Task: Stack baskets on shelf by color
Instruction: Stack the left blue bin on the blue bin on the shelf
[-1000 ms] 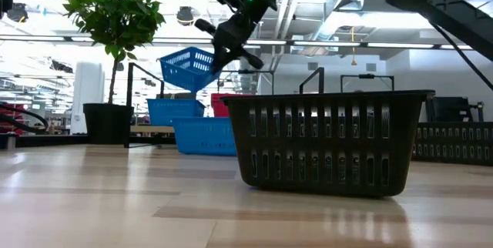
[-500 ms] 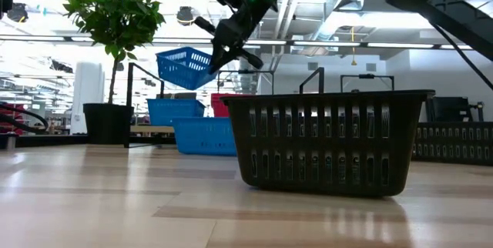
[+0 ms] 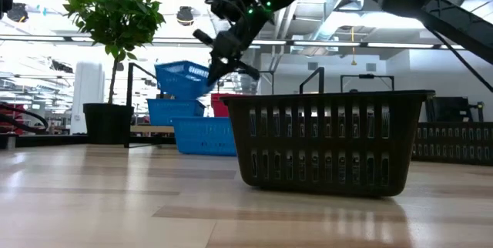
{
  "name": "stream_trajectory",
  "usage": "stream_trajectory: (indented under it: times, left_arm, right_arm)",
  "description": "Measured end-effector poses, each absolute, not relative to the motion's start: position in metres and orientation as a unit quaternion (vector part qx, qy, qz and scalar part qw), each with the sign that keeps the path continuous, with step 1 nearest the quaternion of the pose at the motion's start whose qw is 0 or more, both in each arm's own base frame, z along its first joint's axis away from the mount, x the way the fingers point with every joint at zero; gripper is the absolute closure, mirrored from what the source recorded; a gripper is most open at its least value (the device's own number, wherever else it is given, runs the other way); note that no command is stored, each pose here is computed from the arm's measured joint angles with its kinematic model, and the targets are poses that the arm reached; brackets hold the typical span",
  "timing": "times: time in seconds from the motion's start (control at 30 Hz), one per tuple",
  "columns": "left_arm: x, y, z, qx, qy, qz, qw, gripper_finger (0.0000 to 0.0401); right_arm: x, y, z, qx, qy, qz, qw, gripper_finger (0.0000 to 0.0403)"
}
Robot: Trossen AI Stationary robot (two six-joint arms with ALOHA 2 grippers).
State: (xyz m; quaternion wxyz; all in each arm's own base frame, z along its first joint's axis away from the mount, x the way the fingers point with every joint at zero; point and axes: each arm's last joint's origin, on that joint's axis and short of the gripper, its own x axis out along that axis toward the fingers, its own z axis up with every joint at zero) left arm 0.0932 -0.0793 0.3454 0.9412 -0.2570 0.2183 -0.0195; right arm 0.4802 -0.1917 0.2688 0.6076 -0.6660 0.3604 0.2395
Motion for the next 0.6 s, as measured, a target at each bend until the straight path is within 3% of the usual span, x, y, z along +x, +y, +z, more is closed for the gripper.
stream_trajectory:
  times: [0.6]
  left_arm:
    - [0.093, -0.078, 0.344, -0.246, 0.225, -0.014, 0.943, 0.0255]
  right_arm:
    - [0.485, -0.206, 0.262, -0.689, 0.362, 0.214, 0.591, 0.0349]
